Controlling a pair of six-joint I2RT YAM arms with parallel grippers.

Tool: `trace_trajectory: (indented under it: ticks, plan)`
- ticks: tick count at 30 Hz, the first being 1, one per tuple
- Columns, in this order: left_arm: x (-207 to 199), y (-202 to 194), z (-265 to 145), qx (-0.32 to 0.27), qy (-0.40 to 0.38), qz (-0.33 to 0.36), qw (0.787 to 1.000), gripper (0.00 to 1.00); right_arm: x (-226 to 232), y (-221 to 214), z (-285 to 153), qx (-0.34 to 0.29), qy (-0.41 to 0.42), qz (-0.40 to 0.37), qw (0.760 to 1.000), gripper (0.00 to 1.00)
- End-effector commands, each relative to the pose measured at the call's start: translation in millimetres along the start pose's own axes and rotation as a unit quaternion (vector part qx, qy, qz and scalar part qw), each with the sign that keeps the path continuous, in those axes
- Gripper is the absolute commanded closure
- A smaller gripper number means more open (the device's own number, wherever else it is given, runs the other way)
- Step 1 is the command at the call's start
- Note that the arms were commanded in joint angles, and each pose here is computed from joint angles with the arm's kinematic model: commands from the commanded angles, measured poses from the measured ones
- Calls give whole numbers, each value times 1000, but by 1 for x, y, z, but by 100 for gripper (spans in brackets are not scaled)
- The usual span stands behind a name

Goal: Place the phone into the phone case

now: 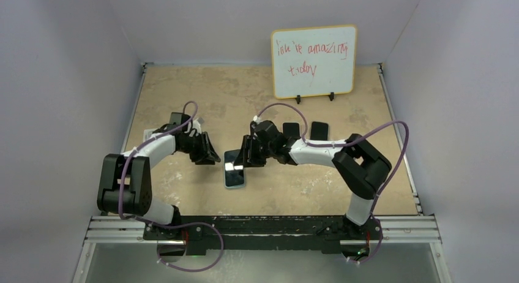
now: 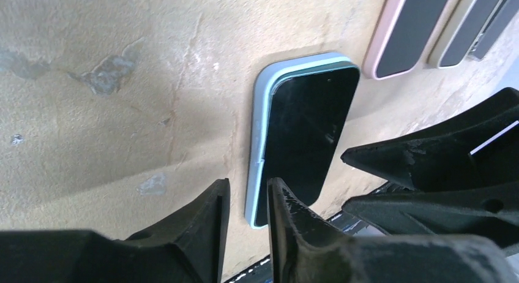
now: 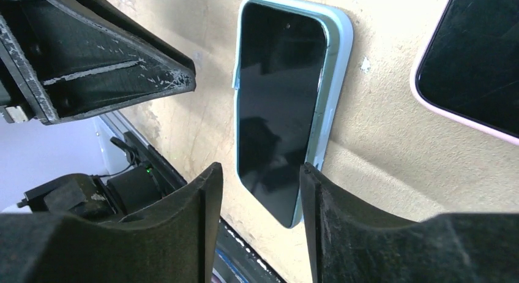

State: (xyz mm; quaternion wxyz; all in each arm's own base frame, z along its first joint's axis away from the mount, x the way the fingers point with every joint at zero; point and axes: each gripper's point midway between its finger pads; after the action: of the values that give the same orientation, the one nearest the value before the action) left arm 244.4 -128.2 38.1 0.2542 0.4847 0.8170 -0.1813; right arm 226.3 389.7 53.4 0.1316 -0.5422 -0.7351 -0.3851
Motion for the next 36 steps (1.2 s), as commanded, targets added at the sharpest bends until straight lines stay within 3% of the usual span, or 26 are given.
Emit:
trace_trajectory:
  ticks: [1,8,13,28,36]
  plan:
    - [-26,10,-9,-16,-44,33,998,67,8,10,-16,-22,-5,-20,1000,46]
    - [-32,0,5,30,-88,23,995,64,2,15,-18,-45,-20,-16,999,34]
    - [-25,-6,13,48,-90,17,995,64,-6,12,-12,-53,-23,2,998,19]
    - [-7,-19,30,73,-74,-4,995,71,8,3,24,-46,-3,29,998,17]
    - [-13,-26,28,83,-90,-7,992,84,42,28,16,-71,111,77,988,17]
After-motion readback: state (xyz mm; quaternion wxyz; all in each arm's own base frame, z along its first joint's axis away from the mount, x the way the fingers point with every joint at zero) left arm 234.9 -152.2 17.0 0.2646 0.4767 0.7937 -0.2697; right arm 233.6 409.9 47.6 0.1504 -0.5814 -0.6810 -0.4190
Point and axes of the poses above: each gripper's point midway between its finger pads, its own z axis out along the fingers, its own x axis along the line the jaws close on, y = z × x, and after that the axes turned 14 degrees about -z, right-handed
